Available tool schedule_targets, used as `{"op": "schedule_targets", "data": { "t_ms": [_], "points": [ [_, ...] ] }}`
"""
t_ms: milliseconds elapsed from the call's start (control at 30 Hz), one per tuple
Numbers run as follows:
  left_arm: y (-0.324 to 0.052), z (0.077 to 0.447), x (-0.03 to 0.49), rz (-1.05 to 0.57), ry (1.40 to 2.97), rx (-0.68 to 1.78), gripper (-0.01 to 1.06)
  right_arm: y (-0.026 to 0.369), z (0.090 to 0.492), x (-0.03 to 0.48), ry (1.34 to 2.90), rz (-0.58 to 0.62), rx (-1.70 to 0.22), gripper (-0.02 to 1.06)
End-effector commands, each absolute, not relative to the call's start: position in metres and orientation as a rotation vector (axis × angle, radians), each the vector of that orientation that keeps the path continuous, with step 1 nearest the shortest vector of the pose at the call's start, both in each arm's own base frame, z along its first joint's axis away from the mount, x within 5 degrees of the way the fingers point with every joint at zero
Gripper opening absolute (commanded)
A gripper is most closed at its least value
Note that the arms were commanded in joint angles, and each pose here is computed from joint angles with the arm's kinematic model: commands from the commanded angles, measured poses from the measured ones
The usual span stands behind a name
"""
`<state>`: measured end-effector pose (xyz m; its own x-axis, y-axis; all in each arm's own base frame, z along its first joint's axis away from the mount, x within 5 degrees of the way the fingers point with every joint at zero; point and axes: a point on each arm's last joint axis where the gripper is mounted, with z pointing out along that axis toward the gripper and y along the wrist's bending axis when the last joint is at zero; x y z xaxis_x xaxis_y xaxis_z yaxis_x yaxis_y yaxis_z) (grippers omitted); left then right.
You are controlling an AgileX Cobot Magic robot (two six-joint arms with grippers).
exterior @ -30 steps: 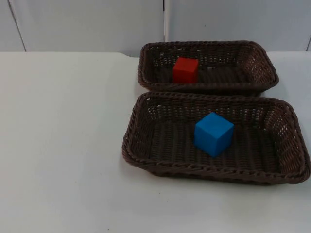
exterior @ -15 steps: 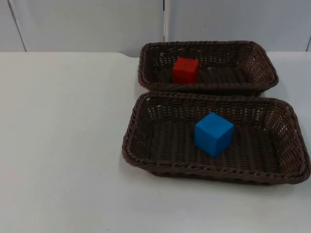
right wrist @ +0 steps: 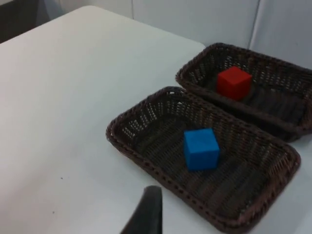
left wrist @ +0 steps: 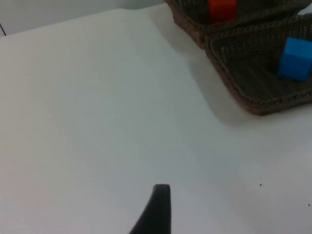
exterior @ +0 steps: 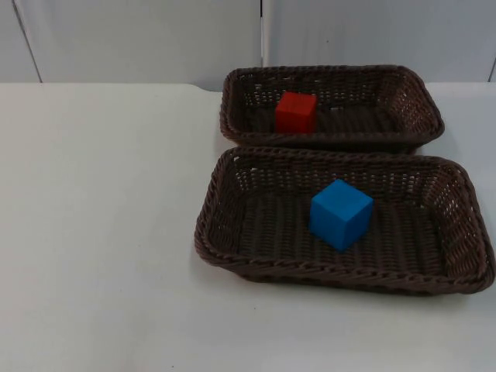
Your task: Pick up one cube with the left hand and place it into the upper basket. Pick up one cube with the right hand and place it into the lower basket.
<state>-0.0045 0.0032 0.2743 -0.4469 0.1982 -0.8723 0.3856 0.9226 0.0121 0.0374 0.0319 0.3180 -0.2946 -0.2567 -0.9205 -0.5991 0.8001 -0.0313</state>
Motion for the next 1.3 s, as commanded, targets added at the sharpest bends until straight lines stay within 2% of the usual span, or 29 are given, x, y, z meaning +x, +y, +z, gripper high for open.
{"op": "schedule_targets", "data": {
  "t_ms": [0,533,733,1267],
  "points": [
    [0.003,0.274,-0.004,-0.233,2.031,0.416,0.83,0.026,0.314,0.031,1.904,0.368,-0.624,0.83],
    [0.003,0.274,-0.004,-0.228,2.031,0.416,0.83,-0.009,0.295,-0.011,1.933,0.308,-0.513,0.83],
    [0.003,0.274,-0.004,-0.228,2.031,0.416,0.83,-0.005,0.28,-0.005,1.993,0.295,-0.53,0.83],
    [0.003,0.274,-0.004,-0.228,2.031,0.416,0.83,-0.006,0.28,-0.006,1.99,0.295,-0.529,0.83]
  ]
}}
